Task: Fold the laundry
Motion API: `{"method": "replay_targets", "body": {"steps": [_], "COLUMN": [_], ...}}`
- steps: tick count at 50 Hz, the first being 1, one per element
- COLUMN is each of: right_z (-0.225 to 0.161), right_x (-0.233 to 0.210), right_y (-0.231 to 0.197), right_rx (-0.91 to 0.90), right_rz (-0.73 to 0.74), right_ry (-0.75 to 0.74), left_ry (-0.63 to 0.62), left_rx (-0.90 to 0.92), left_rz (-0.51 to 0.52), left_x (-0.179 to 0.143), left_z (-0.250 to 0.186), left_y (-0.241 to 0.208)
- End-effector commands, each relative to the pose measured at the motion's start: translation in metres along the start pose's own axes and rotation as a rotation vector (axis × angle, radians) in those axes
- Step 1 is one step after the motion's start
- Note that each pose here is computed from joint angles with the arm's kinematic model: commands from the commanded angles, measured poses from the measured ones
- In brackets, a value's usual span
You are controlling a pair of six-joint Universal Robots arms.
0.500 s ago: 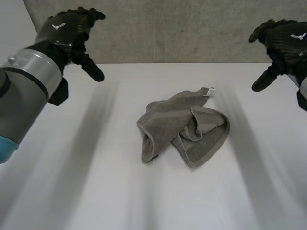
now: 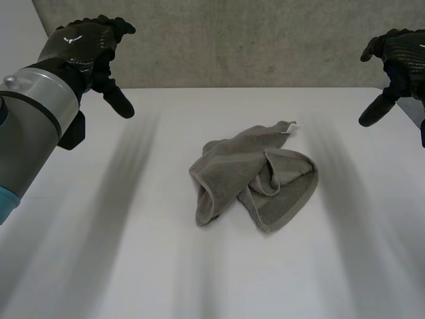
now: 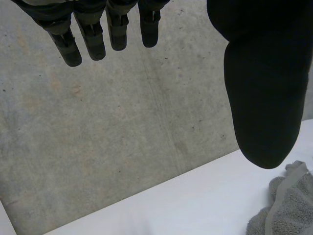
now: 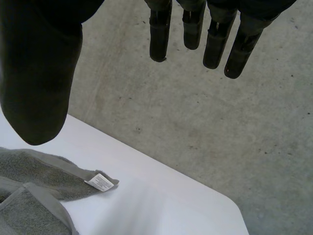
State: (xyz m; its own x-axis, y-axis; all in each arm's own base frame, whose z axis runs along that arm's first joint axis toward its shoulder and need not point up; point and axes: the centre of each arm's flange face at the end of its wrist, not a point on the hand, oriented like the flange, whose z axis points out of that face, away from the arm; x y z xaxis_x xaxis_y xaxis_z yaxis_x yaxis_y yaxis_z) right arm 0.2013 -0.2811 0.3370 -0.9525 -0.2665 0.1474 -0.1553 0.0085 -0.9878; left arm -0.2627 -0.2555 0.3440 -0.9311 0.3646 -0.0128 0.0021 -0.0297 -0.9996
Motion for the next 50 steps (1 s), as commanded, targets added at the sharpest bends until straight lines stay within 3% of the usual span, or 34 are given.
{"method": "replay_targets", "body": {"steps": [1,5,9,13,16,20,27,42,50], "right_z": [-0.003,-0.008,-0.020,-0.028,-0.032,-0.032,-0.033,-0.039,-0.032], "right_x": [-0.007,-0.016,-0.039,-0.056,-0.065,-0.072,-0.097,-0.135,-0.135], "right_y": [0.000,0.005,0.016,0.026,0.035,0.059,0.102,0.158,0.177], "right_rx": [-0.006,-0.021,-0.064,-0.111,-0.151,-0.244,-0.357,-0.439,-0.435], "right_rz": [-0.049,-0.119,-0.246,-0.258,-0.200,-0.005,0.168,0.172,0.162], "right_ry": [-0.031,-0.059,-0.130,-0.196,-0.230,-0.242,-0.271,-0.262,-0.195], "left_ry": [0.022,0.079,0.176,0.230,0.266,0.305,0.360,0.455,0.453], "left_rx": [-0.017,-0.004,-0.051,-0.076,-0.097,-0.094,-0.037,-0.062,-0.054], "left_rz": [0.002,0.001,0.014,0.054,0.112,0.212,0.311,0.313,0.308], "left_x": [0.003,0.009,0.019,0.024,0.028,0.032,0.039,0.059,0.059], "left_z": [0.002,0.009,0.025,0.032,0.038,0.043,0.046,0.040,0.041], "left_y": [0.011,0.019,0.054,0.076,0.102,0.137,0.167,0.227,0.232]}}
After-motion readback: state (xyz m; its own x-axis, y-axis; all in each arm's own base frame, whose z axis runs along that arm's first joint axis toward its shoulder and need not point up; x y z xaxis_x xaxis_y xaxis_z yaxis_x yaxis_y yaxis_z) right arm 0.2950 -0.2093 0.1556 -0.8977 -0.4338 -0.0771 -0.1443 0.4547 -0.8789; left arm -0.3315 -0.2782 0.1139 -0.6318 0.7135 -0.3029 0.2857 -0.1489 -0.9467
